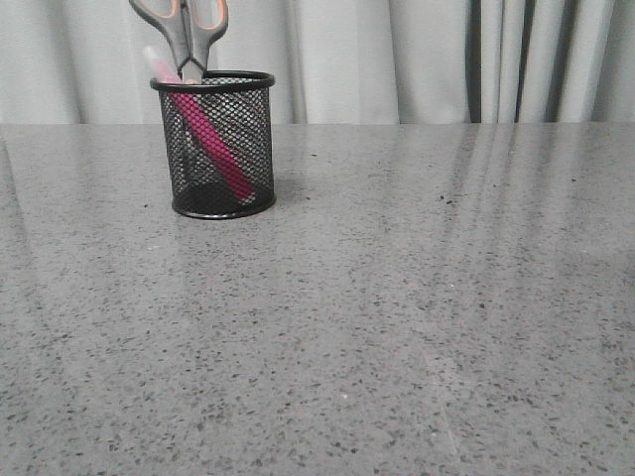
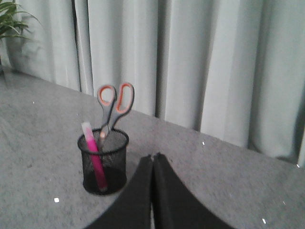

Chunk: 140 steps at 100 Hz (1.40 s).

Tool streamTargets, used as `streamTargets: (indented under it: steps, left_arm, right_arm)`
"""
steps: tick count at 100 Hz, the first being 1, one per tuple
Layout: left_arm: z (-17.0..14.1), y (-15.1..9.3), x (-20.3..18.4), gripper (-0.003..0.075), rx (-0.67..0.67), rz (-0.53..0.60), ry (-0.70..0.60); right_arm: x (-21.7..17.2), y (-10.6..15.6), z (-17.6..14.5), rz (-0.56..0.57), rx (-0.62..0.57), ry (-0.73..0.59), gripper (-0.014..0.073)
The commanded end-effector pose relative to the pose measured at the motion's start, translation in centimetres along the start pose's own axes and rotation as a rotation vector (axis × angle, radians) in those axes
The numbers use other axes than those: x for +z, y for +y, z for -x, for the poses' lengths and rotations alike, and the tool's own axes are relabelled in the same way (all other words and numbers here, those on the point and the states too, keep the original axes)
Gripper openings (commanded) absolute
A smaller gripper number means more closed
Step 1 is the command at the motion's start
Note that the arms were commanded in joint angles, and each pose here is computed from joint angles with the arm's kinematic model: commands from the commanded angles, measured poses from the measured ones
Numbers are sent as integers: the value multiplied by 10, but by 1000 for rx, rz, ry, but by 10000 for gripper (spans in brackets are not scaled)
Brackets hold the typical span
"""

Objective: Put pen and scissors into bin

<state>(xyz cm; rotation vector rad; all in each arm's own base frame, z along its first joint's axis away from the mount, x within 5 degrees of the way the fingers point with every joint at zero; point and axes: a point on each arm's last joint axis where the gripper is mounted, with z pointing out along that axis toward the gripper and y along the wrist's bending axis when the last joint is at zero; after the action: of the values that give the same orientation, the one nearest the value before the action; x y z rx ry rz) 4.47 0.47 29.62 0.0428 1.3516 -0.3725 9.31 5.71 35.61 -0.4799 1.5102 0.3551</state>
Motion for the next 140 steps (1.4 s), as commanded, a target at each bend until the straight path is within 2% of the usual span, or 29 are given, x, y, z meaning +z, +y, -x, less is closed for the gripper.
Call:
streamTargets:
  steps: [1, 20, 30, 43, 99, 104, 107, 112, 117, 118, 120, 121, 122, 123, 124, 125, 126, 128, 129, 130, 131, 132, 134, 140]
  left_arm:
    - [5, -4, 0, -19, -47, -44, -6]
    - [5, -4, 0, -19, -47, -42, -6]
    - [5, -4, 0, -19, -47, -42, -6]
    - [5, -4, 0, -19, -47, -42, -6]
    - [-4, -2, 1, -19, -36, -28, 18]
    - [-4, -2, 1, -19, 8, -23, 9]
    - [-4, -2, 1, -19, 80, -32, -8]
    - [-6, -6, 1, -19, 284, -69, -61]
    - [-10, -9, 2, -19, 394, -88, -100]
    - [-12, -8, 2, -19, 360, -88, -97]
    - [-16, -9, 2, -19, 403, -91, -109]
    - [-17, -9, 2, -19, 365, -91, -109]
    - [-20, -9, 2, -19, 411, -95, -117]
    - [-21, -9, 2, -19, 373, -95, -118]
    - [-22, -11, 2, -19, 419, -103, -128]
    - [-26, -10, 2, -19, 382, -104, -120]
    - [-27, -12, 2, -19, 425, -113, -127]
    - [-32, -12, 2, -19, 389, -116, -113]
    - [-36, -13, 2, -19, 430, -127, -107]
    - [-38, -12, 2, -19, 392, -125, -97]
    - [-40, -13, 1, -19, 426, -135, -88]
    - [-44, -13, 1, -19, 388, -130, -71]
    - [-50, -13, 1, -19, 406, -137, -35]
    - [-70, -8, 1, -19, 323, -97, 124]
  right_arm:
    - [-25, -3, -10, -18, -29, -55, -71]
    - [-78, -11, -27, -92, -73, -207, -70]
    - [-93, -15, -34, -124, -62, -237, -70]
    - [-95, -18, -41, -151, -53, -199, -70]
    - [-95, -18, -41, -151, -53, -199, -70]
    - [-95, -18, -41, -151, -53, -199, -70]
    - [-95, -18, -41, -151, -53, -199, -70]
    - [-95, -18, -41, -151, -53, -199, -70]
    - [-95, -18, -41, -151, -53, -199, -70]
    - [-95, -18, -41, -151, -53, -199, -70]
    - [-95, -18, -41, -151, -53, -199, -70]
    - [-95, -18, -41, -151, -53, -199, -70]
    - [-95, -18, -41, -151, -53, -199, -70]
    - [-95, -18, -41, -151, -53, -199, -70]
    - [-95, -18, -41, -151, -53, -199, -70]
    - [-95, -18, -41, -151, -53, -199, -70]
    - [-95, -18, -41, -151, -53, -199, -70]
    - [-95, -18, -41, -151, -53, -199, -70]
    - [-95, -18, -41, -151, -53, -199, -70]
    - [-95, -18, -41, -151, -53, -199, -70]
    - [-95, -18, -41, -151, -53, -199, -70]
    - [-95, -18, -41, -151, -53, -199, -70]
    - [-95, -18, -41, -151, -53, -199, -70]
    - [-95, -18, -41, -151, -53, -199, -70]
